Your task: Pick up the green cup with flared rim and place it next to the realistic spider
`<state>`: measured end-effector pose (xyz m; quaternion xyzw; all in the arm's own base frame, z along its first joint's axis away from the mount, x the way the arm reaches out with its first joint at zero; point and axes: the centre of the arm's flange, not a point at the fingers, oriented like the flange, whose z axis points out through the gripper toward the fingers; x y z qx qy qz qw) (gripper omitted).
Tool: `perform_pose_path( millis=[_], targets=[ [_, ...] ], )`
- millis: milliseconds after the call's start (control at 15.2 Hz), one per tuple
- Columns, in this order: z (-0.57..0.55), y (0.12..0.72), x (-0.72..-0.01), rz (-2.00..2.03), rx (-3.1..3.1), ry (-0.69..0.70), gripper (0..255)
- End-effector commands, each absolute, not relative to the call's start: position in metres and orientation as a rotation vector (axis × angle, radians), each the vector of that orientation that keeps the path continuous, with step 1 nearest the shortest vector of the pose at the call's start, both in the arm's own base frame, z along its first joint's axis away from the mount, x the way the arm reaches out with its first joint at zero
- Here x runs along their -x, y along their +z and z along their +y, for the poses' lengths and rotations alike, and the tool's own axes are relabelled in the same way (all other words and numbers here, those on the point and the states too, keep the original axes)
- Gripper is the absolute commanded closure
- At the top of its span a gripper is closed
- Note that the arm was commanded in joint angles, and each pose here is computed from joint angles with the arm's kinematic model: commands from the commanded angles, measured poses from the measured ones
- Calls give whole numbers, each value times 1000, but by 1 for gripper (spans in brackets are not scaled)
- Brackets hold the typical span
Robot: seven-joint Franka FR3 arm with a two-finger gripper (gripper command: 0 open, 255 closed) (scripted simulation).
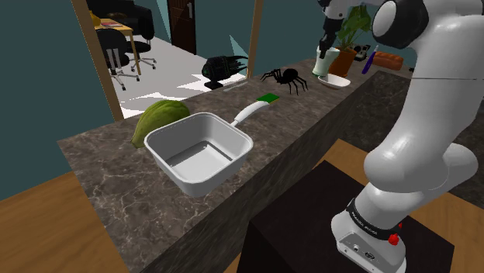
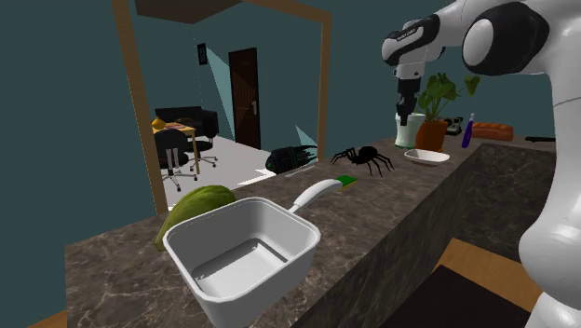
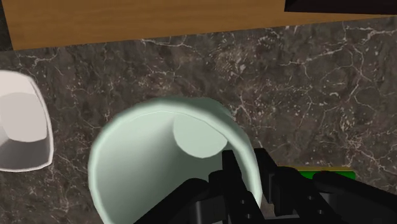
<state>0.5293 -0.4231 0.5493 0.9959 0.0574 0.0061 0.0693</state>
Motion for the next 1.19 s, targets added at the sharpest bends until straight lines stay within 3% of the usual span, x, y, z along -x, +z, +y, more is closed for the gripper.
perform_pose_path(
  millis=[0,462,1122],
  targets=[
    [-452,548,-522,175,-2997,20,255],
    [-549,542,-499,175,-2997,20,255],
    [-549,489,-499,175,-2997,20,255]
  ],
)
